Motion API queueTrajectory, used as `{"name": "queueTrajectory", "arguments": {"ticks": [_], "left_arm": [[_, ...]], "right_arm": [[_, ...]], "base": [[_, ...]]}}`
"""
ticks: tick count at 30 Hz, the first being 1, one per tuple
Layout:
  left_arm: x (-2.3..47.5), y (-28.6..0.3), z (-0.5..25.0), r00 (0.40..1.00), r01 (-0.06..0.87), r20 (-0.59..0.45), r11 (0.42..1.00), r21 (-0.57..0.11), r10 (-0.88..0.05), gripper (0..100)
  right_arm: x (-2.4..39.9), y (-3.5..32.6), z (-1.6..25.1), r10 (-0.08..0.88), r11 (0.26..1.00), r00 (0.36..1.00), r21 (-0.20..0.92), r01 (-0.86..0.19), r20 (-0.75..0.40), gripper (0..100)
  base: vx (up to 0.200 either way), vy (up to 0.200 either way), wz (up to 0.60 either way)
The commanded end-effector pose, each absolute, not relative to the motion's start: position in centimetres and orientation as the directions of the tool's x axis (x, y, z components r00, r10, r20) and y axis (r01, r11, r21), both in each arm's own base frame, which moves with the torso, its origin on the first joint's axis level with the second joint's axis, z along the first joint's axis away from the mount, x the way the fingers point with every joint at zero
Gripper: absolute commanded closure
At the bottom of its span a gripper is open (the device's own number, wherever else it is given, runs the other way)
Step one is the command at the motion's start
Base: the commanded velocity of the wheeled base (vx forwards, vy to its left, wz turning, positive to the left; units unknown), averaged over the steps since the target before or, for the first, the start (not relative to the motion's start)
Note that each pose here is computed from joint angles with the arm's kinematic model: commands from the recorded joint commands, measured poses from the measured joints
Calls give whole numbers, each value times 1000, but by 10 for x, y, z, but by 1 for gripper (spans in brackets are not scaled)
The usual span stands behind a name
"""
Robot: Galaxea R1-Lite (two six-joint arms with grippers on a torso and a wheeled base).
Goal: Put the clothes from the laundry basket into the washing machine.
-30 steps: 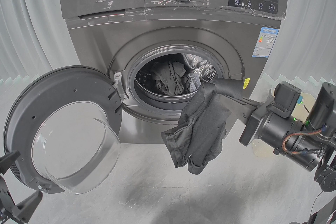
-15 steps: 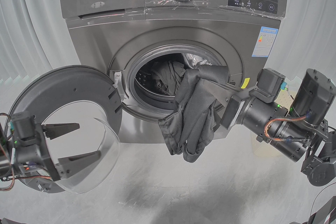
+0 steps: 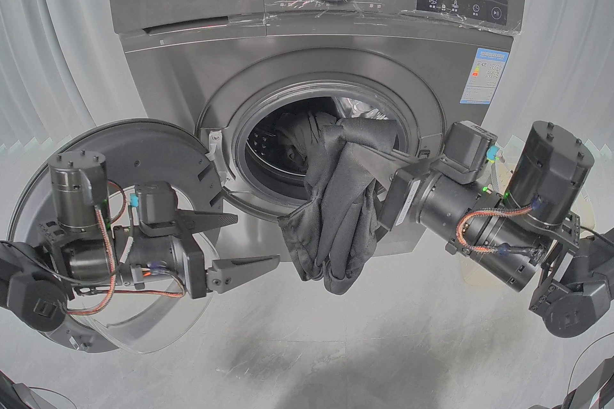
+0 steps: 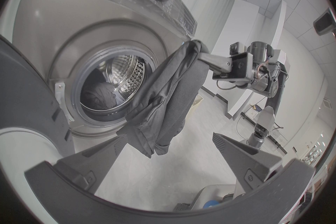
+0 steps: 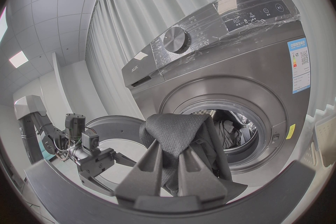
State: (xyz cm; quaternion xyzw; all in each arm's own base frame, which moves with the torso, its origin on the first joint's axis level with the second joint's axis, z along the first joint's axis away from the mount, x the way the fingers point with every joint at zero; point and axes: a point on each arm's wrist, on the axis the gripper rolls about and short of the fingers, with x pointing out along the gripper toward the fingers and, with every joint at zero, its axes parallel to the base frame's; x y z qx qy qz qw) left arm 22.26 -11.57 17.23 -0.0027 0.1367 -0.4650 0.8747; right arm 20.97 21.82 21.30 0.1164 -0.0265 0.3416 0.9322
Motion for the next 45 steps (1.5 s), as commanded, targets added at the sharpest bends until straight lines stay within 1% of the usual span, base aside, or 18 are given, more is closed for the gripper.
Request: {"name": "queueTrajectory", "arguments": {"ticks": [1, 11, 19, 24, 26, 29, 32, 35, 36, 45], "left_arm": [[238, -131, 152, 499, 816, -285, 555, -163, -818, 0], [261, -146, 149, 500, 818, -276, 552, -159, -821, 0], [280, -160, 128, 492, 822, -281, 546, -160, -824, 0], [282, -162, 125, 495, 821, -280, 548, -158, -822, 0], [281, -164, 125, 488, 826, -280, 541, -160, -827, 0], [283, -166, 120, 486, 824, -289, 543, -161, -825, 0], [285, -167, 119, 493, 826, -270, 542, -152, -827, 0], [287, -169, 121, 515, 827, -226, 549, -123, -826, 0], [287, -169, 121, 515, 827, -226, 549, -123, -826, 100], [287, -169, 122, 516, 830, -212, 546, -118, -830, 100]], "right_arm": [[210, 220, 212, 633, 739, 764, 196, -645, 126, 100], [208, 222, 212, 639, 734, 759, 194, -651, 128, 100], [206, 223, 212, 646, 728, 753, 194, -658, 128, 100], [206, 223, 212, 647, 727, 752, 194, -659, 128, 100], [206, 224, 212, 648, 726, 751, 194, -660, 126, 100], [204, 225, 212, 653, 722, 747, 194, -664, 128, 100], [204, 225, 211, 653, 722, 747, 194, -664, 125, 100], [206, 224, 210, 649, 727, 751, 193, -659, 121, 100], [206, 224, 210, 649, 727, 751, 193, -659, 121, 100], [206, 224, 211, 648, 728, 752, 194, -658, 123, 100]], "base": [[0, 0, 0], [0, 0, 0], [0, 0, 0], [0, 0, 0], [0, 0, 0], [0, 0, 0], [0, 0, 0], [0, 0, 0], [0, 0, 0], [0, 0, 0]]}}
